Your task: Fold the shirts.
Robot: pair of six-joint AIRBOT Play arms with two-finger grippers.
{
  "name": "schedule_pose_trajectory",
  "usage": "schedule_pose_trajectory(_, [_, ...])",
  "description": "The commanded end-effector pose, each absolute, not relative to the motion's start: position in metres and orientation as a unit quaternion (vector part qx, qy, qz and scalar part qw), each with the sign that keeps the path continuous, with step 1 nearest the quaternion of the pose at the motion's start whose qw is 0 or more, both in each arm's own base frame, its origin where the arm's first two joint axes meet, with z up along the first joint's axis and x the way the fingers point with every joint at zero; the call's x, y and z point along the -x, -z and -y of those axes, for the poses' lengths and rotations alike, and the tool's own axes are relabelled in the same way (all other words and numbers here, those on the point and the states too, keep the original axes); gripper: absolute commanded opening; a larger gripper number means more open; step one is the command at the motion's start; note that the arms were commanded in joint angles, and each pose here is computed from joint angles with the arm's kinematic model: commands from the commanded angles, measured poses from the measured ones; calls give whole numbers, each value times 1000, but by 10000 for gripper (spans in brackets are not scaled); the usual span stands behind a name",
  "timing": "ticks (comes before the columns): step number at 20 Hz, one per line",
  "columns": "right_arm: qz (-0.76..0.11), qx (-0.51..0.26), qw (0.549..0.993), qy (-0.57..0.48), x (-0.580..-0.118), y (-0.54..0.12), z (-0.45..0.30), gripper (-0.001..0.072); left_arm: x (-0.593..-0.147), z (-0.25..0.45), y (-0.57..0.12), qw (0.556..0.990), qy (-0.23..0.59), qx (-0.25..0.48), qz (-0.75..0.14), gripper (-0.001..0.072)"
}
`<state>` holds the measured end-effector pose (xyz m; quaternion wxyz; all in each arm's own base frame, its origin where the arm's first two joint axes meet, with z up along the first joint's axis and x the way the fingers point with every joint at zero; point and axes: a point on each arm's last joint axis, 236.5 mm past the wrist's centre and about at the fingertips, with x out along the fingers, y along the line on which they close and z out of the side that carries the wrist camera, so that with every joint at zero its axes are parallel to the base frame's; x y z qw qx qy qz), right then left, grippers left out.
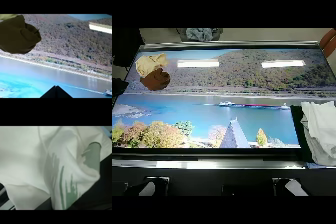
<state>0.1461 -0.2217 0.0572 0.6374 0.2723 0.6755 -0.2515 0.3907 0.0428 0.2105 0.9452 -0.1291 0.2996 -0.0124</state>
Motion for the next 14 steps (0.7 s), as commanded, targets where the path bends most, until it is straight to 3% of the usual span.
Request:
schedule_pose_trajectory(1, [-688,-259,620,273,-131,-34,226,53,-391,-43,-211,945,12,129,-300,27])
schedule_pose_trajectory(2, [-689,-255,619,277,-129,-34,229,54,-391,-43,-210,945,12,130,-300,27])
schedule_pose_trajectory(3, [-689,-253,618,281,-128,-34,230,140,-391,-42,-211,945,13,131,-299,28])
schedule_pose_trajectory(5, [-689,-246,623,276,-130,-35,231,699,-392,-38,-213,945,21,141,-296,28])
schedule_pose_trajectory(7, [-685,-202,650,259,-136,-50,244,704,-393,-35,-217,945,26,145,-291,27])
schedule_pose_trajectory(9, [-611,-152,719,295,-170,-97,281,703,-397,-32,-231,953,33,125,-274,25])
schedule_pose_trajectory(12, [-374,52,873,310,-292,-256,317,699,-423,-29,-259,961,29,75,-264,24])
schedule_pose_trajectory(14, [-278,197,914,222,-377,-324,254,683,-454,-38,-250,954,-15,30,-299,24])
